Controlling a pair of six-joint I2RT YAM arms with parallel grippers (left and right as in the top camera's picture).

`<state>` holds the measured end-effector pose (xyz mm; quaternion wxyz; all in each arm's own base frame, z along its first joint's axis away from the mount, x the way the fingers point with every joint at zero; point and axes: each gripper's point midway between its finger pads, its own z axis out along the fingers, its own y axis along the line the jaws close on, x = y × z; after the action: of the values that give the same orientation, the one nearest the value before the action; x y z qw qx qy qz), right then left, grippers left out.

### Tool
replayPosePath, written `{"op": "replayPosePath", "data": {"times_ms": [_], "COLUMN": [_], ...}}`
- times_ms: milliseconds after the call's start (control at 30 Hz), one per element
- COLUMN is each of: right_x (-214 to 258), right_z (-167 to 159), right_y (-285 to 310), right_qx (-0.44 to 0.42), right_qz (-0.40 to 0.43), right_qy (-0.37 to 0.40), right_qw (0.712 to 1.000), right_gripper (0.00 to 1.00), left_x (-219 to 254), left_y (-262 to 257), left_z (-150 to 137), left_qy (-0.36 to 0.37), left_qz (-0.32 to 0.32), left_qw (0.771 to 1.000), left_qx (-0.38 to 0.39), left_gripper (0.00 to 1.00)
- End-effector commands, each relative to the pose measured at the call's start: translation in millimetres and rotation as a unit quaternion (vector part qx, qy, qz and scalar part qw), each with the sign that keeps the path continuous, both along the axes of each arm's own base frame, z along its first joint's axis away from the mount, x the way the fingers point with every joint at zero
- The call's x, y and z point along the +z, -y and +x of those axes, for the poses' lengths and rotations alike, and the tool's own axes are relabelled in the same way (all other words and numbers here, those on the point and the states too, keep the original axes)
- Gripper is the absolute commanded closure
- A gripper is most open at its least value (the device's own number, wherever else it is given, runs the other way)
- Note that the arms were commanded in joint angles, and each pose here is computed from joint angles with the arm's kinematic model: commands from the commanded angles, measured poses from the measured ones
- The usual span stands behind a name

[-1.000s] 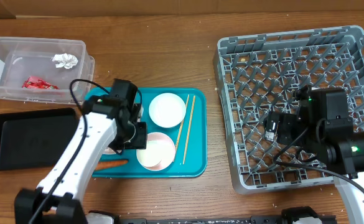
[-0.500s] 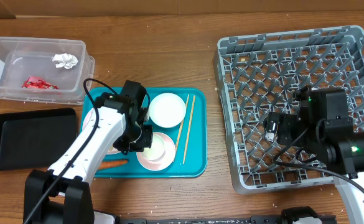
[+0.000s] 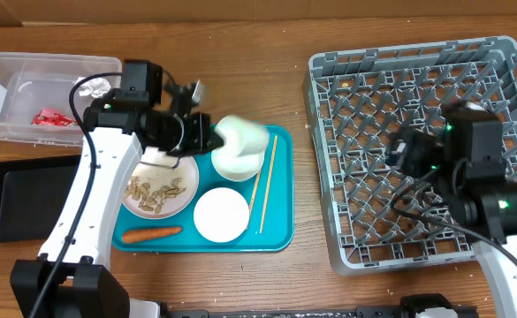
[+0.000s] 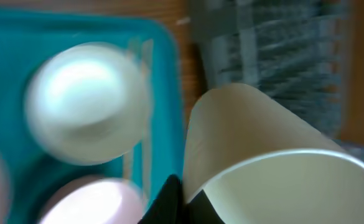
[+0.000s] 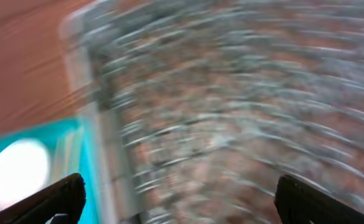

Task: Sort waste into correct bins and load items into the dishwasher
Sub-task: 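Lift the bowl with the left gripper toward the right gripper over the rack, then grasp the bowl with the right gripper and release it from the left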

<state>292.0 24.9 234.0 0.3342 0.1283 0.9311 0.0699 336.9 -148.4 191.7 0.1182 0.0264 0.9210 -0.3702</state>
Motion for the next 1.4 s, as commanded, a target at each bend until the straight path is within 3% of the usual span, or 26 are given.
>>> {"op": "replayPosePath", "data": {"times_ms": [0, 67, 233, 467, 567, 900, 1067, 1367], "right_x": [22, 32, 31, 47, 49, 57, 58, 58], "right_z": [-12, -25, -19, -32, -33, -40, -39, -39], "right_y": [-97, -129, -144, -162, -164, -166, -166, -166], "right_qx": [0.314, 0.425, 0.461, 0.543, 0.546, 0.552, 0.554, 0.554], "right_qz": [0.118, 0.180, 0.231, 0.292, 0.305, 0.331, 0.329, 0.329], "right_qy": [0.039, 0.063, 0.065, 0.110, 0.109, 0.112, 0.116, 0.116], "right_qw": [0.941, 0.885, 0.855, 0.780, 0.773, 0.757, 0.756, 0.756], "right_gripper": [0.00, 0.00, 0.00, 0.00, 0.00, 0.05, 0.21, 0.28], "left_x": [56, 59, 54, 46, 55, 53, 53, 53], "left_y": [59, 75, 100, 122, 127, 131, 133, 134], "left_z": [-22, -28, -38, -47, -49, -43, -45, -46], "left_qy": [0.007, 0.002, -0.022, -0.044, -0.029, -0.033, -0.037, -0.039], "left_qz": [-0.206, -0.236, -0.269, -0.295, -0.318, -0.308, -0.308, -0.307], "left_qw": [0.972, 0.961, 0.945, 0.929, 0.917, 0.922, 0.922, 0.921], "left_qx": [-0.113, -0.145, -0.185, -0.221, -0.240, -0.232, -0.233, -0.234], "left_gripper": [0.96, 0.96, 0.96, 0.96, 0.96, 0.96, 0.96, 0.96]}}
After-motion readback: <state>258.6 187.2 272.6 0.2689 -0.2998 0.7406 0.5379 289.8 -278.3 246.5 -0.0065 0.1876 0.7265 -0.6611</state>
